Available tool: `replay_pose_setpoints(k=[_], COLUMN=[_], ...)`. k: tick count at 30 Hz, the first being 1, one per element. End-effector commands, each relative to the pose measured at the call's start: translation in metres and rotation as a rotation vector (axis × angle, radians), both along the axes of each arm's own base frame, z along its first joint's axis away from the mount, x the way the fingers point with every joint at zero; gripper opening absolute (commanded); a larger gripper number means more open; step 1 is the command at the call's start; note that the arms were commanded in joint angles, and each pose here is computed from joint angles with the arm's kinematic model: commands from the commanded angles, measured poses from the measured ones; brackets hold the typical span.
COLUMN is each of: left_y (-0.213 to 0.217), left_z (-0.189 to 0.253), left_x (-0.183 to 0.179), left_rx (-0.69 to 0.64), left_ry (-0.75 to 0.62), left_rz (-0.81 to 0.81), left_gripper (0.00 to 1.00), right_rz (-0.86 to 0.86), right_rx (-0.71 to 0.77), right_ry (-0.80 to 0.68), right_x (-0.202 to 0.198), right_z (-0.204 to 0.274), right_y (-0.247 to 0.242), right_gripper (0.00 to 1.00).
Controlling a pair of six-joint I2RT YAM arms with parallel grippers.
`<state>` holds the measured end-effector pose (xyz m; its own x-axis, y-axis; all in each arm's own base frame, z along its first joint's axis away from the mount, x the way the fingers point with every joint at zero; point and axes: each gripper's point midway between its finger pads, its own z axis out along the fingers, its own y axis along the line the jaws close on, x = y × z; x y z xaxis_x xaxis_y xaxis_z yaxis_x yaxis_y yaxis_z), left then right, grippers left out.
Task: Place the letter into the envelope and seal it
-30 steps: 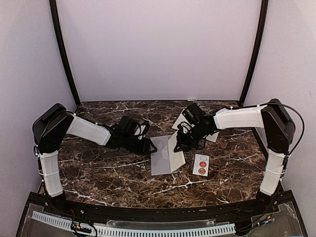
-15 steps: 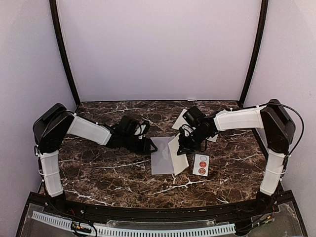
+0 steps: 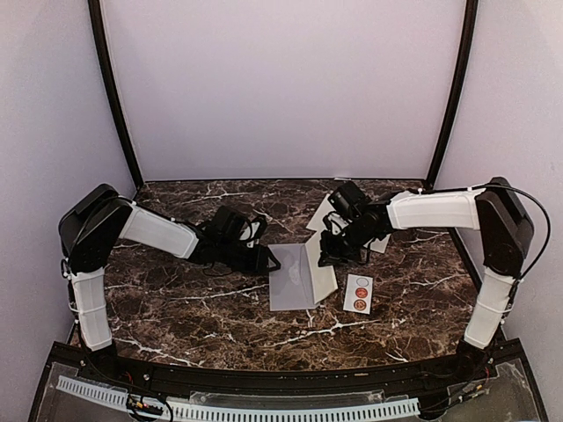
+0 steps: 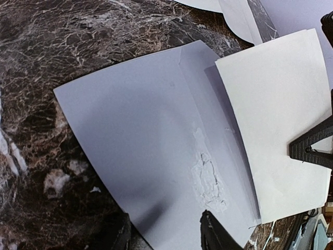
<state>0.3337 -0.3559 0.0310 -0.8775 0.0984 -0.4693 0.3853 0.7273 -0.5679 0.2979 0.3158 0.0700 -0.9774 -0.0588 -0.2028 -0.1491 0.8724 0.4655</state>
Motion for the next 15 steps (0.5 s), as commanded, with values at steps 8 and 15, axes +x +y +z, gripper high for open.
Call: replay_pose_setpoints(k=[8, 15], left_y=[0.019, 0.017], left_z=[-0.034, -0.034], left_x=[-0.019, -0.022], left_rx=[0.097, 0.078], left_ry=[0.113, 0.125], left_rz=[0.021, 0.015], left_gripper=[0.45, 0.44], right_rz=[-0.061, -0.068], right_rx=[-0.043, -0.039], right_ry=[-0.004, 0.017], right_x=[0.013, 0.013], right_z=[-0.019, -0.031], right_y=[-0.003, -0.001], right_gripper=[0.0, 0.0])
